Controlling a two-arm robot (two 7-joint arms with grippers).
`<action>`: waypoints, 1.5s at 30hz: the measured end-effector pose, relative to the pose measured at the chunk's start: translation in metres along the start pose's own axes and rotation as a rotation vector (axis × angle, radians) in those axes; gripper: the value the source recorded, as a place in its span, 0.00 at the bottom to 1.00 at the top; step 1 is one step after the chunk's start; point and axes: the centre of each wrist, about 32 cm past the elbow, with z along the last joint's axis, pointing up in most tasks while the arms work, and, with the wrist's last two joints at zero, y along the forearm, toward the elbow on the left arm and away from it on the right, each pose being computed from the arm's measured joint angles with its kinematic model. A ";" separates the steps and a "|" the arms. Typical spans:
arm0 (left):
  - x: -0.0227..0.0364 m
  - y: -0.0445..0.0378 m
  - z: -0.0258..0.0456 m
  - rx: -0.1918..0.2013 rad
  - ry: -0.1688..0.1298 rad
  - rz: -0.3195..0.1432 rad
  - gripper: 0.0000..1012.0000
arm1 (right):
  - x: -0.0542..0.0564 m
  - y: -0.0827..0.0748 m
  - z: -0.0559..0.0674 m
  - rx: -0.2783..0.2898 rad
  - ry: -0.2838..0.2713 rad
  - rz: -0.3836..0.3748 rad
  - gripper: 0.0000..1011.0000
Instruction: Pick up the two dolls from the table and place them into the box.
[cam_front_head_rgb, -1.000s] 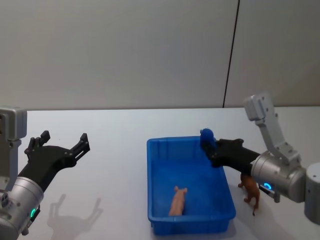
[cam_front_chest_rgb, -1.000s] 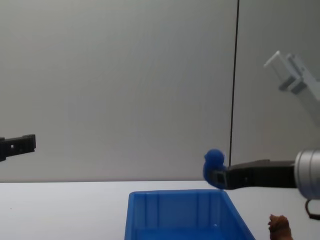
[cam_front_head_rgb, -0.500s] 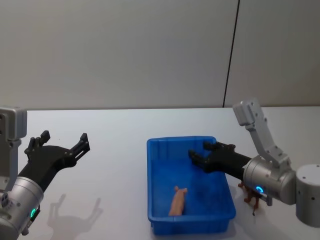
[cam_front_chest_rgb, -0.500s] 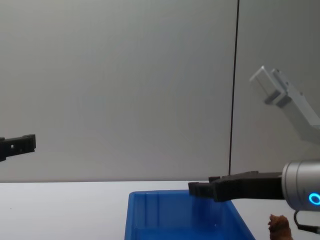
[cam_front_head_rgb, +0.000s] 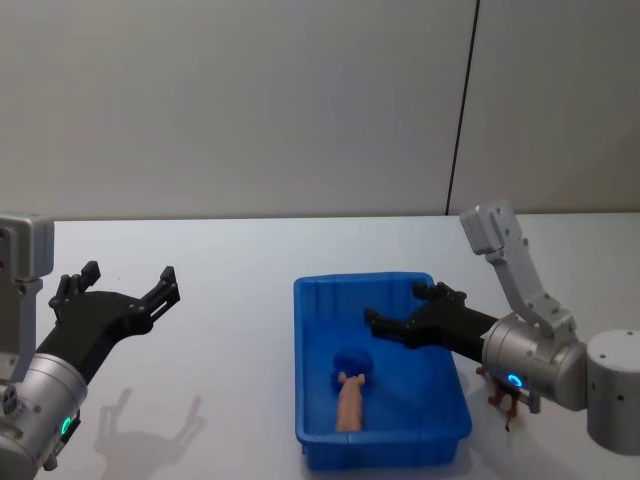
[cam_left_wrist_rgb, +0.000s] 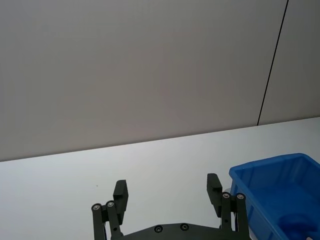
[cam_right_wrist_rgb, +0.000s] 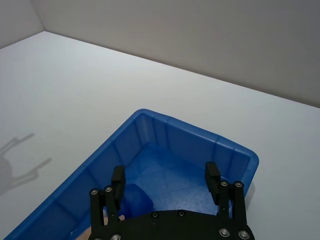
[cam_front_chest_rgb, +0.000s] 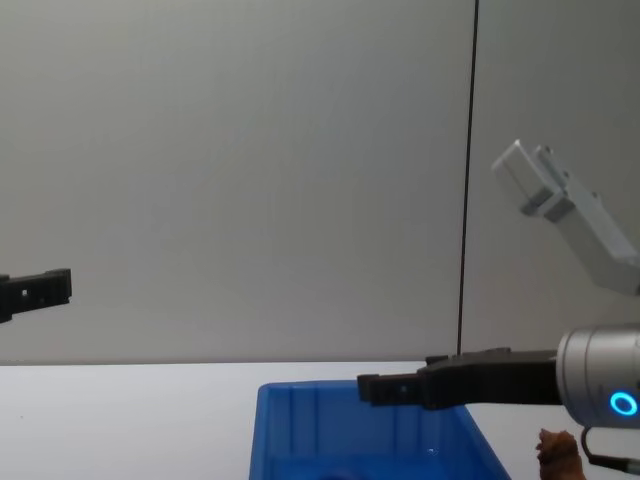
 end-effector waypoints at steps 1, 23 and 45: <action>0.0000 0.0000 0.0000 0.000 0.000 0.000 0.99 | 0.000 0.000 0.000 0.000 0.000 0.000 0.96; 0.0000 0.0000 0.0000 0.000 0.000 0.000 0.99 | 0.009 -0.022 0.006 0.082 0.002 -0.087 0.99; 0.0000 0.0000 0.0000 0.000 0.000 0.000 0.99 | 0.012 -0.079 -0.010 0.056 0.094 -0.222 0.99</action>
